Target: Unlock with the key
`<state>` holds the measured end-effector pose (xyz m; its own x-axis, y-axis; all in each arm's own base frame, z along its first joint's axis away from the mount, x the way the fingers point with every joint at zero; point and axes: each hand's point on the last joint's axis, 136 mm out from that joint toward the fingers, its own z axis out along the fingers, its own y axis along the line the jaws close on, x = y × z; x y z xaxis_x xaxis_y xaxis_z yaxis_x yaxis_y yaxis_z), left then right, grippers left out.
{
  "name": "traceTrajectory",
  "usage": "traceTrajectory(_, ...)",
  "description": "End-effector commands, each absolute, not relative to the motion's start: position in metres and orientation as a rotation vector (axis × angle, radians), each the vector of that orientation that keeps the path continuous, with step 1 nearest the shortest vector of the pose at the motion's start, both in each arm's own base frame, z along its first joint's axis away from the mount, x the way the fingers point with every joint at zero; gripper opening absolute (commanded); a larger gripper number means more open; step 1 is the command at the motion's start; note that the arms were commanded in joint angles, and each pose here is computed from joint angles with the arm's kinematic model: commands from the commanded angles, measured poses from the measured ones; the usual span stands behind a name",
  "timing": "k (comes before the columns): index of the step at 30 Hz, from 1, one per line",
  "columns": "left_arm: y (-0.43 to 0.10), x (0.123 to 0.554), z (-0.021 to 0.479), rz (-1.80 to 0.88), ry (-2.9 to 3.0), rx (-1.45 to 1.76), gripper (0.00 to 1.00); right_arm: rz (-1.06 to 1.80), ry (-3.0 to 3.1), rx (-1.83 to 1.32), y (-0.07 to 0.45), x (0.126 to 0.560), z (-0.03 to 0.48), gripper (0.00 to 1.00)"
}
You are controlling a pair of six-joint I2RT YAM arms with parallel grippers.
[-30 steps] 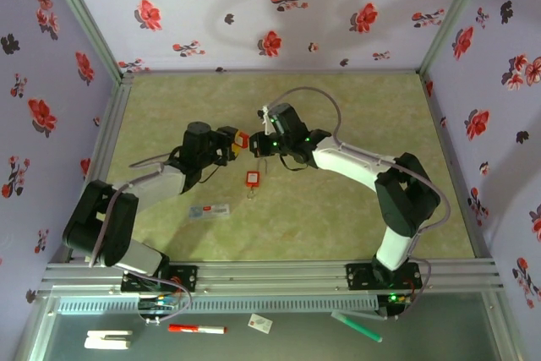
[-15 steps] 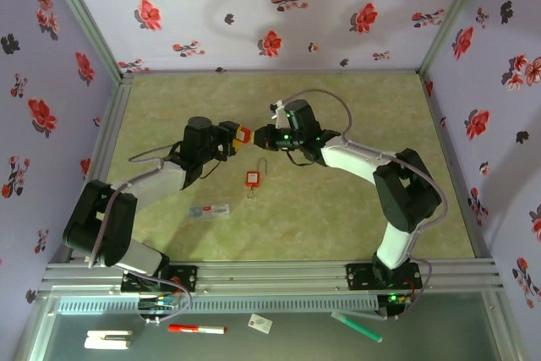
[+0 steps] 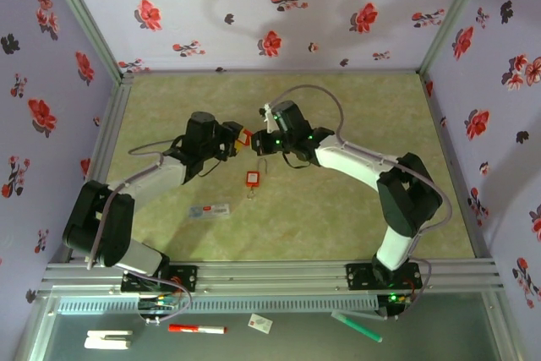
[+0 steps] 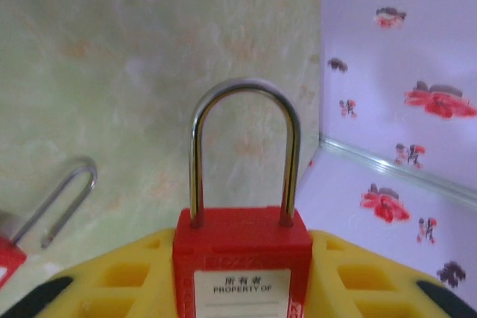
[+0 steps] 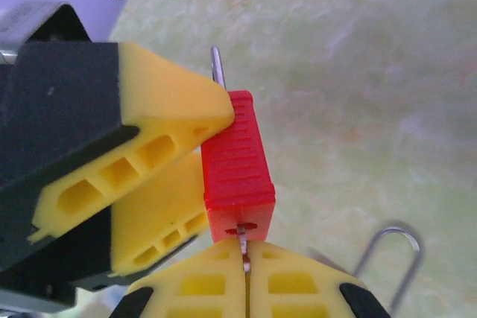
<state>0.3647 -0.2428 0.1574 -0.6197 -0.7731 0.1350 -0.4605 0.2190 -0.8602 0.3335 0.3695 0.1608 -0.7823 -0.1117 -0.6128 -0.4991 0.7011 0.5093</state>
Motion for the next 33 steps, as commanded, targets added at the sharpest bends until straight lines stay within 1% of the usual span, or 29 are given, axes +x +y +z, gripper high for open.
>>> traceTrajectory(1, -0.326, 0.307, 0.232, -1.821, 2.292, -0.694, 0.00, 0.754, 2.231, -0.603, 0.380, 0.342, 0.176, 0.00)
traceTrajectory(4, -0.329, 0.305, 0.229, -1.837, 2.268, -0.703, 0.00, 0.790, 2.233, -0.593, 0.380, 0.346, 0.183, 0.00)
traceTrajectory(13, -0.345, 0.301, 0.243, -1.919, 2.201, -0.612, 0.00, 1.149, 2.187, -0.404, 0.380, 0.365, 0.196, 0.00)
traceTrajectory(15, -0.349, 0.298, 0.244, -1.936, 2.199, -0.596, 0.00, 1.255, 2.138, -0.360, 0.380, 0.370, 0.206, 0.00)
traceTrajectory(19, -0.349, 0.298, 0.244, -1.943, 2.184, -0.583, 0.00, 1.338, 2.143, -0.277, 0.376, 0.378, 0.207, 0.00)
traceTrajectory(27, -0.326, 0.316, 0.232, -1.843, 2.075, -0.570, 0.00, 1.734, 2.044, 0.130, 0.364, 0.392, 0.226, 0.00)
traceTrajectory(33, -0.317, 0.329, 0.236, -1.806, 1.982, -0.529, 0.00, 1.888, 1.966, 0.285, 0.360, 0.395, 0.237, 0.00)
